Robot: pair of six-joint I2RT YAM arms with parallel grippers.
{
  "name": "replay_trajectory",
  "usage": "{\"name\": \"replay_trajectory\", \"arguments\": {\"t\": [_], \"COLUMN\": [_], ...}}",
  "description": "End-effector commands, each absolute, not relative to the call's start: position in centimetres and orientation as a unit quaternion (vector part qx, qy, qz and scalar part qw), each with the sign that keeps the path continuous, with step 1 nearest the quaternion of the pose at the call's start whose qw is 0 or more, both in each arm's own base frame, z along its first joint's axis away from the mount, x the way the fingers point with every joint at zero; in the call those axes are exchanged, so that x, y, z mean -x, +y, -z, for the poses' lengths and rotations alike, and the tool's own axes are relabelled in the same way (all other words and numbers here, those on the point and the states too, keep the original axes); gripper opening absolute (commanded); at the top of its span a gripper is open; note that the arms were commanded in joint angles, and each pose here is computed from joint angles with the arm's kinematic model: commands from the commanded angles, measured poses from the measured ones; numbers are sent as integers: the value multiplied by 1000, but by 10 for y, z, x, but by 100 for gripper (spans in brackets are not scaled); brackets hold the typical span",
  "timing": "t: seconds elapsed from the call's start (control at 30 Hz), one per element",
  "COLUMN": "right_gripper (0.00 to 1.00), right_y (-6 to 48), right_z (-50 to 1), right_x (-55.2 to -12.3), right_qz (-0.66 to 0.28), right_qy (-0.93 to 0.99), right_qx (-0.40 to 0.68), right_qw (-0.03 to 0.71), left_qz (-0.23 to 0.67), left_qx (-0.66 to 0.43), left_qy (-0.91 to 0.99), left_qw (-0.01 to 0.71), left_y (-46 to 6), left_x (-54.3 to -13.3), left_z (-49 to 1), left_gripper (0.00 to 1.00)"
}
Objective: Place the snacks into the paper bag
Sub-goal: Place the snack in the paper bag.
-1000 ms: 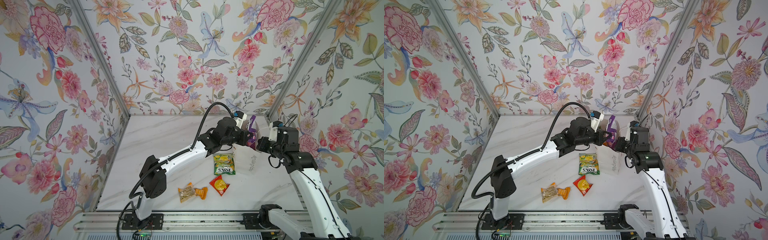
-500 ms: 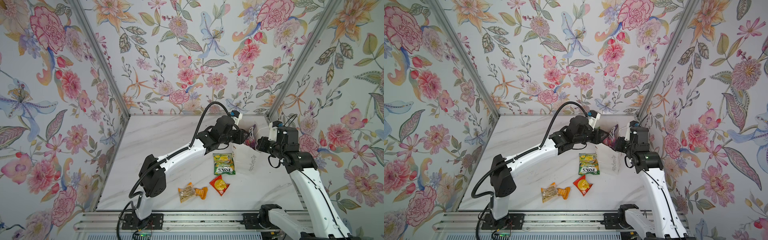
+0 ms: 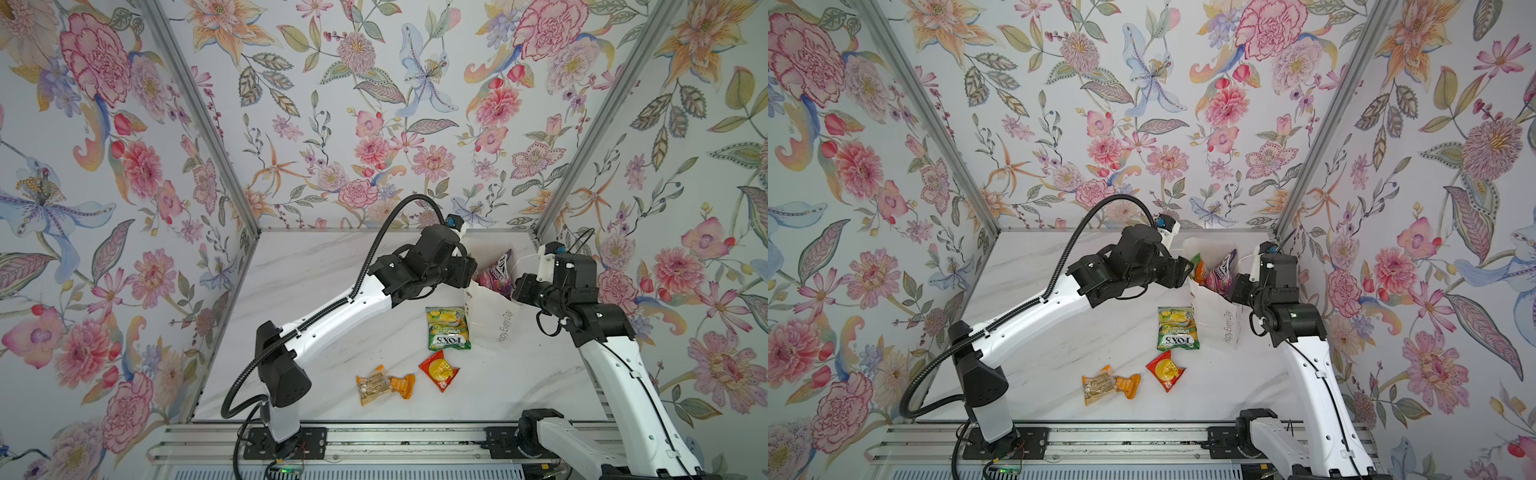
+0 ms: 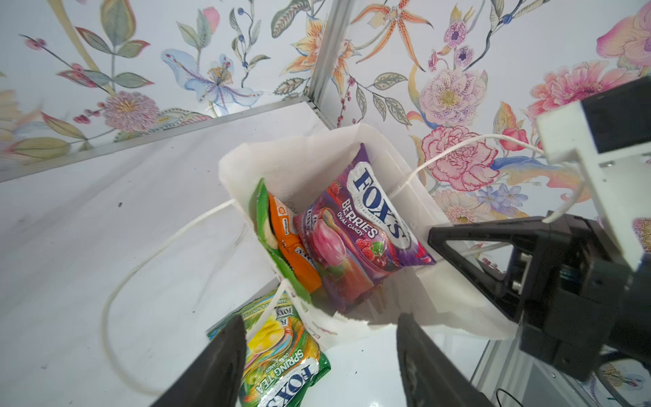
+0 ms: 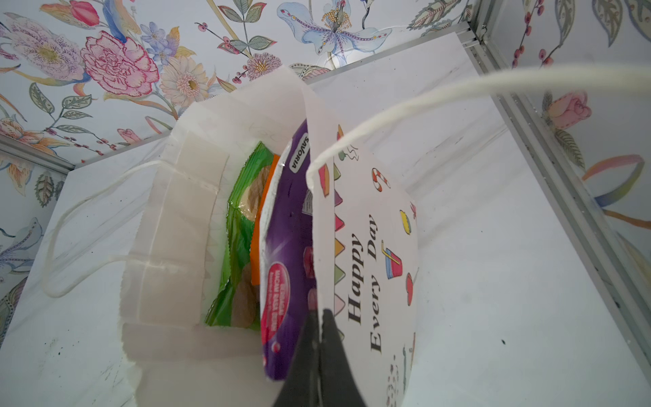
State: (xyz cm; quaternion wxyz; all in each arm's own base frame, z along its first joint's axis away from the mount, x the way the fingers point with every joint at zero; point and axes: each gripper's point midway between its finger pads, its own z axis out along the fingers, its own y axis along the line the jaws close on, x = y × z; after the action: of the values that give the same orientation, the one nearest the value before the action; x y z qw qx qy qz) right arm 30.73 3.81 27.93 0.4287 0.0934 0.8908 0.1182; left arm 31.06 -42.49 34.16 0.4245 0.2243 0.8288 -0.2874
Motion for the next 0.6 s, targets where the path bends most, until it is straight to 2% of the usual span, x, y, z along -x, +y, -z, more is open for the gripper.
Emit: {"name": "replay_trajectory", "arguments": {"t": [0.0, 0.3, 0.47, 0.57], "right_gripper": [0, 0, 0, 0], "right_y": [39, 39, 39, 39], "right_z": [-290, -288, -289, -289], "right_x": [-302, -303, -303, -303], "right_qz": [-118, -117, -117, -117], "right_qy": [886, 887, 887, 886], "right_qx": [-88, -88, -89, -89], "right_qw": [440, 437, 439, 439], "left_qz": [218, 168, 175, 176], "left_qx": [-249, -308, -363, -426], "left_qy": [829, 819, 801, 767], "left_qw": [452, 455, 443, 446], "left_y": [-383, -337, -346, -359], "left_x": [-295, -267, -250, -234], "left_z": [-344, -281, -228, -206], "left_gripper": [74, 78, 78, 74]}}
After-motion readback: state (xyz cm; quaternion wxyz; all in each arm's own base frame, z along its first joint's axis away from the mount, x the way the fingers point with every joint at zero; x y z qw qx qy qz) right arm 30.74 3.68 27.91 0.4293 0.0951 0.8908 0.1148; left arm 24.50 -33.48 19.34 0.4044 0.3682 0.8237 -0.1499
